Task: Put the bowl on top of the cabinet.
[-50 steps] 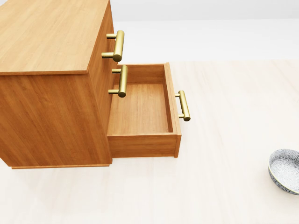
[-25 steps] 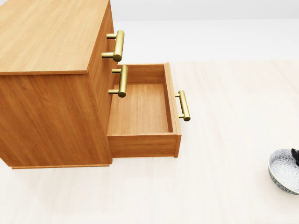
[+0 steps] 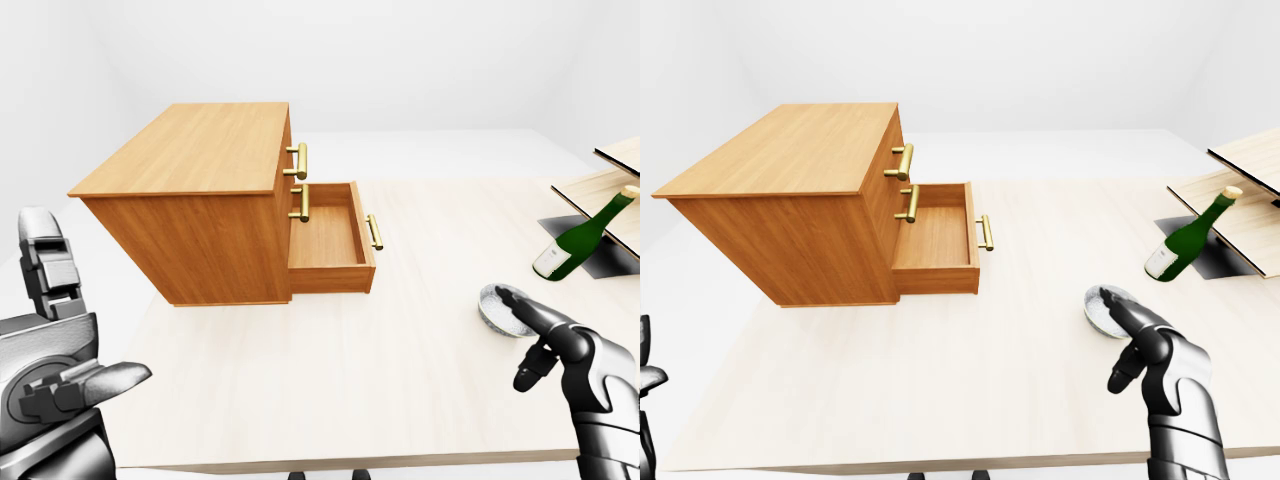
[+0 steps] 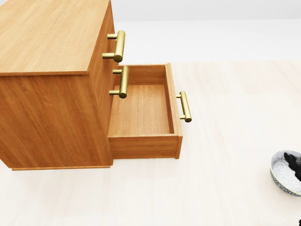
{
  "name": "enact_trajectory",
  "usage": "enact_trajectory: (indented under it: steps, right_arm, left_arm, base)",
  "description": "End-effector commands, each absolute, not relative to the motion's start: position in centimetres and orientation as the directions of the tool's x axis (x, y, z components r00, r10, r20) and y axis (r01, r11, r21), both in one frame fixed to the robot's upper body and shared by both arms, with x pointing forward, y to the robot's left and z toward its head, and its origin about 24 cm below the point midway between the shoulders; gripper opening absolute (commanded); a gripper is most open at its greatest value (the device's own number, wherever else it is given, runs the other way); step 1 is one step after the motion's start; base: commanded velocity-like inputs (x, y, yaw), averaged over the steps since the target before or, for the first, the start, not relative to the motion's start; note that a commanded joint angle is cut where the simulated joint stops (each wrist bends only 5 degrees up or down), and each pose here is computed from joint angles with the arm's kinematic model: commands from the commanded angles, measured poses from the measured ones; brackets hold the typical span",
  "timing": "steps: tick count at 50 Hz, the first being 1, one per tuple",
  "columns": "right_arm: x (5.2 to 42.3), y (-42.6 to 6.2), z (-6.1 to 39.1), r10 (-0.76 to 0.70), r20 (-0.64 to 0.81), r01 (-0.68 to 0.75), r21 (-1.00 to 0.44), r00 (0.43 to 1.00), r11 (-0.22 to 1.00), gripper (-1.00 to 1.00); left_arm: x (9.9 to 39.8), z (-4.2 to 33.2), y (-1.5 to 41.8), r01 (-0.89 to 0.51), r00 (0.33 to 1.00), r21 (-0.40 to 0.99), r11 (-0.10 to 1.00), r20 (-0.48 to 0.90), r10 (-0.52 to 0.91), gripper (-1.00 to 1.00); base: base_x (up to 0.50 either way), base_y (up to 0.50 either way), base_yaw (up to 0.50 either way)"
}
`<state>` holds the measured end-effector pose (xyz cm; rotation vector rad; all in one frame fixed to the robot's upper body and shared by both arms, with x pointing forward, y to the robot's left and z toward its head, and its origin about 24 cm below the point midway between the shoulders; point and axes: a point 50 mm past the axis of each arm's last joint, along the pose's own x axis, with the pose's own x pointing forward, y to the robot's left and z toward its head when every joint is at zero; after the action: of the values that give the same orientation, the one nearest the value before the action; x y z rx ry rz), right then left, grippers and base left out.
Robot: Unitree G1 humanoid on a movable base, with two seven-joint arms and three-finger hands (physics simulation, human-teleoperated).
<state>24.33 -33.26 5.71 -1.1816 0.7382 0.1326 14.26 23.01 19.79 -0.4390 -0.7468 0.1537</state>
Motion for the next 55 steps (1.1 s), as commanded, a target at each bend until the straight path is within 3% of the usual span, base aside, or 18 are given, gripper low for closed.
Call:
enact_trajectory:
  steps: [1,49,55]
  right_arm:
    - [24.3,-33.2,5.0,-0.257,-0.611,-0.479,-0.767,0.749,0.426,1.00]
    - [25.1,-33.7,3.9,-0.235,-0.667,-0.518,-0.714,0.707,0.470,1.00]
    - [24.7,-33.5,1.9,-0.192,-0.725,-0.548,-0.642,0.661,0.536,1.00]
  left_arm:
    - [14.2,19.9,23.1,0.019,0.724,-0.440,0.898,0.625,0.291,1.00]
    - [14.6,19.2,22.6,0.021,0.747,-0.428,0.904,0.607,0.270,1.00]
    - [14.4,19.5,22.9,0.019,0.737,-0.433,0.901,0.615,0.280,1.00]
  base:
    - [0.00,0.00,0.00]
    - [0.00,0.00,0.00]
    - [0.00,0.00,0.00]
